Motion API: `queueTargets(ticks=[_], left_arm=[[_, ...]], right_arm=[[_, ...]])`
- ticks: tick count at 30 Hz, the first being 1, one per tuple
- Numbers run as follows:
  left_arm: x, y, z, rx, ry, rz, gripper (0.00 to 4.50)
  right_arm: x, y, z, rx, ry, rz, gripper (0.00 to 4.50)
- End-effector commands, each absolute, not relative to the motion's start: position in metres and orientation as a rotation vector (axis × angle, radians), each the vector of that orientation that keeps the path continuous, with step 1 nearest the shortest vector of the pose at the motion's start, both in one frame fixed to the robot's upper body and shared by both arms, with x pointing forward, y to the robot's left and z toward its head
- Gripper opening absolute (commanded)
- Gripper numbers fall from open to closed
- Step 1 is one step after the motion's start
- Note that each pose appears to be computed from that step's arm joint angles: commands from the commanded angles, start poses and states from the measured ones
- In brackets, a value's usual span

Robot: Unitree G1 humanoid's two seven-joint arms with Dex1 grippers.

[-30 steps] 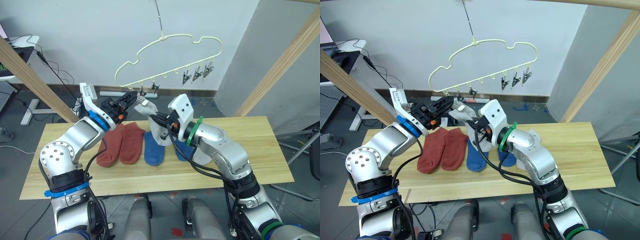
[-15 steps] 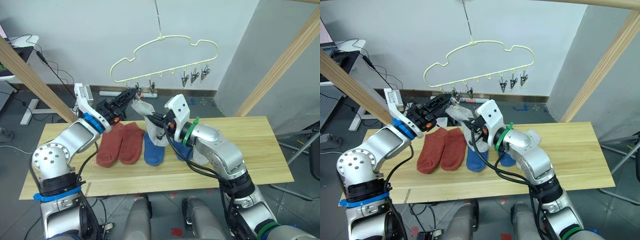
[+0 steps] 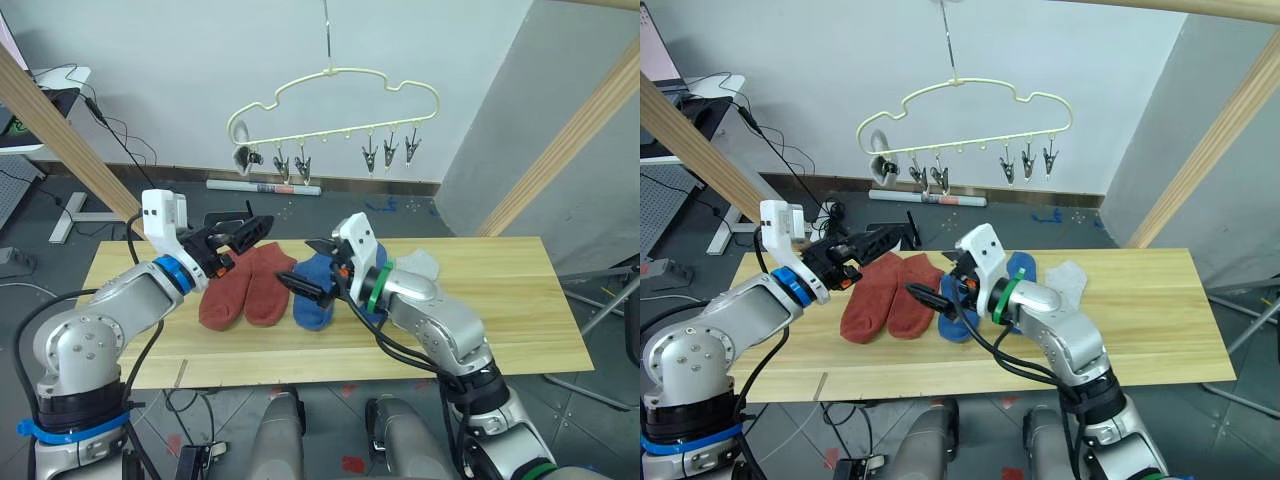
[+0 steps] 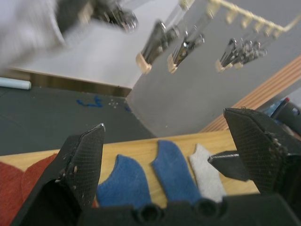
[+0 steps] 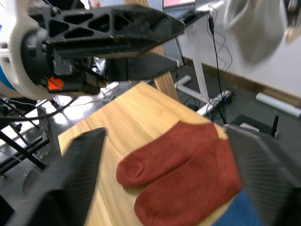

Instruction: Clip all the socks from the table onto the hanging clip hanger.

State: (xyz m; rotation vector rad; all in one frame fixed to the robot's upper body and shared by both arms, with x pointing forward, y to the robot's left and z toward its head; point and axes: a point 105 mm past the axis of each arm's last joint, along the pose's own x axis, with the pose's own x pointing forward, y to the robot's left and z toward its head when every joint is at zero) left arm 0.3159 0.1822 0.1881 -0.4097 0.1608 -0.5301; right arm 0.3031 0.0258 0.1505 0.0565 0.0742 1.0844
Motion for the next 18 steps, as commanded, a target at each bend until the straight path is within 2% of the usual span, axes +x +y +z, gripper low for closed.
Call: queueTargets(ticks=[1, 6, 11, 14, 17, 18], left_arm=[[0.314, 0.175, 0.193, -0.273, 0.106, -0.540, 4.50], [0.321, 0.165, 0.190, -0.183, 0.056, -0.537, 4.50], [0.331, 0.152, 0.193, -0.126, -0.031, -0.551, 4.50], [0.337, 0.141, 0.198, -0.116, -0.093, -0.558, 3.88], [0.346, 0.133, 0.197, -0.077, -0.128, -0.531, 3.02], [0.349, 0.133, 0.198, -0.073, -0.142, -0.514, 3.02]], right_arm=[[0.298, 0.010, 0.158, 0.043, 0.028, 1.078, 4.47], [0.297, -0.030, 0.154, 0.016, 0.039, 0.997, 4.47], [0.299, -0.057, 0.164, 0.022, 0.002, 0.914, 4.47], [0.300, -0.065, 0.175, 0.025, -0.034, 0.887, 4.50], [0.302, -0.067, 0.185, 0.022, -0.068, 0.867, 4.50], [0.302, -0.067, 0.187, 0.022, -0.072, 0.864, 4.50]])
